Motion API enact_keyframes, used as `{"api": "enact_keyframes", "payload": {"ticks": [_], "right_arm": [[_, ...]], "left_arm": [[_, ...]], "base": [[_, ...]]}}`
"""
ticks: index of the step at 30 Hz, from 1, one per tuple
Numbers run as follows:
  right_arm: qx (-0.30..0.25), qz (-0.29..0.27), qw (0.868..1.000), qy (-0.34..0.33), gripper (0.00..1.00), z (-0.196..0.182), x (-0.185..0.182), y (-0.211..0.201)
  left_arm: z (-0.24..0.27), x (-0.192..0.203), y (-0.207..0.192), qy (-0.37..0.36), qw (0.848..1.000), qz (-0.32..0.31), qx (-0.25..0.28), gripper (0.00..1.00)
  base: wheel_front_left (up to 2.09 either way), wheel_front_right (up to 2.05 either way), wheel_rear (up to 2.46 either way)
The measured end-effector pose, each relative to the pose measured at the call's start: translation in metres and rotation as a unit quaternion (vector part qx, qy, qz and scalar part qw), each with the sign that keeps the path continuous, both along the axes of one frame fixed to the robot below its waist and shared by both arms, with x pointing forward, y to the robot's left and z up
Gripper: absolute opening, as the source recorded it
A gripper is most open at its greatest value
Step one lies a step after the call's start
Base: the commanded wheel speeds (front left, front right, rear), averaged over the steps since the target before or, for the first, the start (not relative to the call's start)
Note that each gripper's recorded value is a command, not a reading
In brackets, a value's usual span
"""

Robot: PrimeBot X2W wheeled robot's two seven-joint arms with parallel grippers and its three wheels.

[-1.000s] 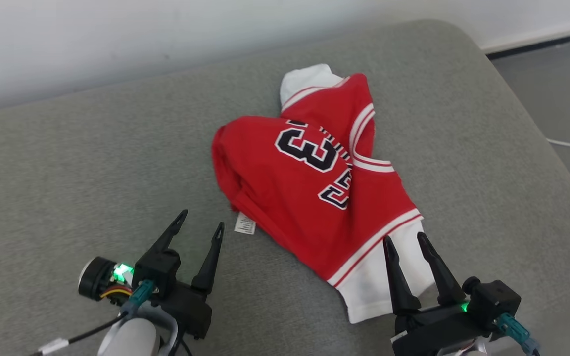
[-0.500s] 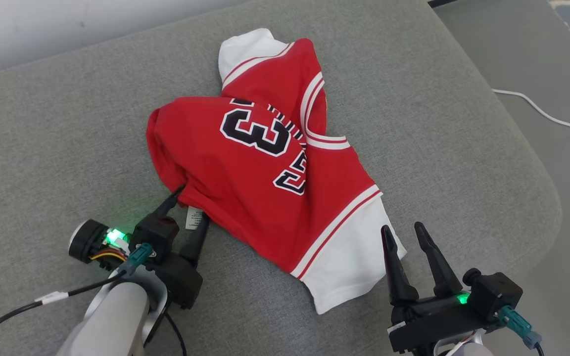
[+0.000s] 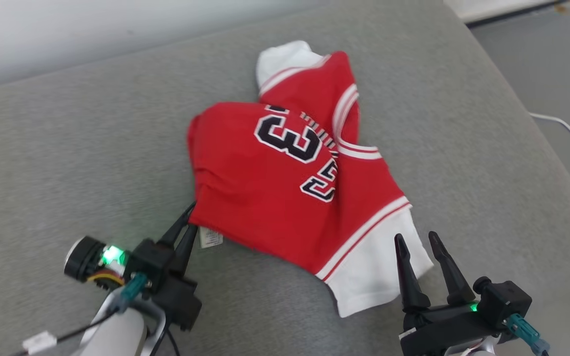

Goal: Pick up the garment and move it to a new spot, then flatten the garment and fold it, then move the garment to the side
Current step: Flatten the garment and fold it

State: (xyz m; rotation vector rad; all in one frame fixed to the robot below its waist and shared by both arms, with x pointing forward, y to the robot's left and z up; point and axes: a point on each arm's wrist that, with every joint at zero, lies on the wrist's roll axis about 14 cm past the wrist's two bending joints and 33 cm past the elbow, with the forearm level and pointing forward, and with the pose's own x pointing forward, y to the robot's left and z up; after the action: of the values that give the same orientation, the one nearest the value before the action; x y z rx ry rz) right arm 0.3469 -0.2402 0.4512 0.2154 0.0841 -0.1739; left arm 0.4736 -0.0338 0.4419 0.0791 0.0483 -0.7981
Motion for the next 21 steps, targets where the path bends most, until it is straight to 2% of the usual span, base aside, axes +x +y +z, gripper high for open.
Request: {"api": "enact_keyframes", "payload": {"ticks": [4, 9, 16, 17, 18, 19, 21], "right_arm": [[0.0, 0.015, 1.0, -0.009, 1.0, 0.004, 0.006, 0.008], [0.003, 0.038, 0.999, -0.017, 1.0, 0.006, 0.012, 0.021], [0.005, 0.067, 0.998, -0.019, 1.0, 0.006, 0.016, 0.038], [0.005, 0.071, 0.997, -0.02, 1.0, 0.007, 0.017, 0.041], [0.005, 0.078, 0.997, -0.021, 1.0, 0.007, 0.016, 0.044], [0.005, 0.081, 0.996, -0.022, 1.0, 0.008, 0.016, 0.045], [0.003, 0.085, 0.996, -0.026, 1.0, 0.01, 0.018, 0.046]], "left_arm": [[0.009, -0.014, 0.028, -0.021, 0.999, 0.024, 0.015, 0.0], [0.0, -0.045, 0.064, -0.011, 0.998, 0.054, 0.041, 0.0], [-0.023, -0.097, 0.078, 0.037, 0.995, 0.075, 0.049, 0.0], [-0.025, -0.102, 0.078, 0.046, 0.995, 0.079, 0.044, 0.06], [-0.025, -0.11, 0.075, 0.056, 0.994, 0.086, 0.034, 0.86], [-0.023, -0.112, 0.073, 0.057, 0.994, 0.089, 0.027, 1.0], [-0.017, -0.116, 0.072, 0.057, 0.993, 0.101, 0.011, 1.0]], "base": [[0.0, 0.0, 0.0], [0.0, 0.0, 0.0], [0.0, 0.0, 0.0], [0.0, 0.0, 0.0], [0.0, 0.0, 0.0], [0.0, 0.0, 0.0], [0.0, 0.0, 0.0]]}}
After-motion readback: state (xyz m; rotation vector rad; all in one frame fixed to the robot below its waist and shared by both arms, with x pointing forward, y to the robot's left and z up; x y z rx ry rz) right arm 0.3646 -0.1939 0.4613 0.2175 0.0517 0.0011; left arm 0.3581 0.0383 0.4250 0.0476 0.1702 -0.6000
